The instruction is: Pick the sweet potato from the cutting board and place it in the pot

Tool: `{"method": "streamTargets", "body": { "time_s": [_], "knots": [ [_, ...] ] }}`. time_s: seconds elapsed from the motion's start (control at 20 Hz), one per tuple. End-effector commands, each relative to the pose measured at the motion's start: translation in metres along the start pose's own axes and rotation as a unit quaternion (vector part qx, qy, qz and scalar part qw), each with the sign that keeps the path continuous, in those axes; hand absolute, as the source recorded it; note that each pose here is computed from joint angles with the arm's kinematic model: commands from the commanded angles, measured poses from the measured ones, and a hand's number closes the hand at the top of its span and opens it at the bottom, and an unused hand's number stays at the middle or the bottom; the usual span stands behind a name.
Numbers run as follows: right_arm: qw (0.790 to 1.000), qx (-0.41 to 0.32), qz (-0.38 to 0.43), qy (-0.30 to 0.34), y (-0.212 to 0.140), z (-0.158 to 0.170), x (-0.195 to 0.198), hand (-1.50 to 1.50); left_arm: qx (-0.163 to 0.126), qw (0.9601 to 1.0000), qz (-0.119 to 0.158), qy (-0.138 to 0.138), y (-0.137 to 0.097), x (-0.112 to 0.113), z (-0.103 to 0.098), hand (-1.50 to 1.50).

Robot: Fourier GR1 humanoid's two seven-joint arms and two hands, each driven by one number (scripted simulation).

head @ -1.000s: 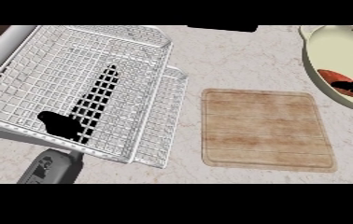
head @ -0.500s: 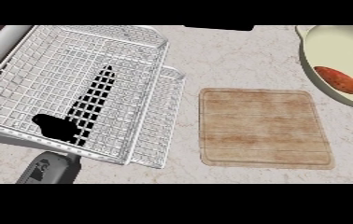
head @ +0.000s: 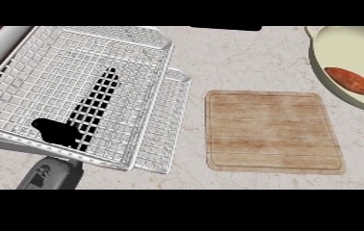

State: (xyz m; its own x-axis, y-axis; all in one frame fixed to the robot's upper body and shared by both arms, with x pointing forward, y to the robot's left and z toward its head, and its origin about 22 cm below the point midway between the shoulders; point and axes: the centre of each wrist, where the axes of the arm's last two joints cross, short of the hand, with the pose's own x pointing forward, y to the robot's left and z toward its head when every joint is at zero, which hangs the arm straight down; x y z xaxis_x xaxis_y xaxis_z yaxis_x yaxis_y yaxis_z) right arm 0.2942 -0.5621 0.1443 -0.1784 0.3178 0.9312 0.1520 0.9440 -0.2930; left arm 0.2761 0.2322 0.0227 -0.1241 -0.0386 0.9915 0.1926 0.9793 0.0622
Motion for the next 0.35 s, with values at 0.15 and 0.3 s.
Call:
{"method": "streamTargets", "body": {
  "time_s": [0.15,0.3],
  "knots": [
    [1.0,0.024,-0.008,-0.01,-0.021,0.014,0.007,-1.5,0.104,0.9946,-0.009,-0.002,0.032,0.022,-0.014,0.0],
    [1.0,0.025,-0.009,-0.015,-0.026,0.015,0.011,-1.5,0.106,0.9944,-0.003,0.0,0.032,0.023,-0.015,0.0]
  ]
}}
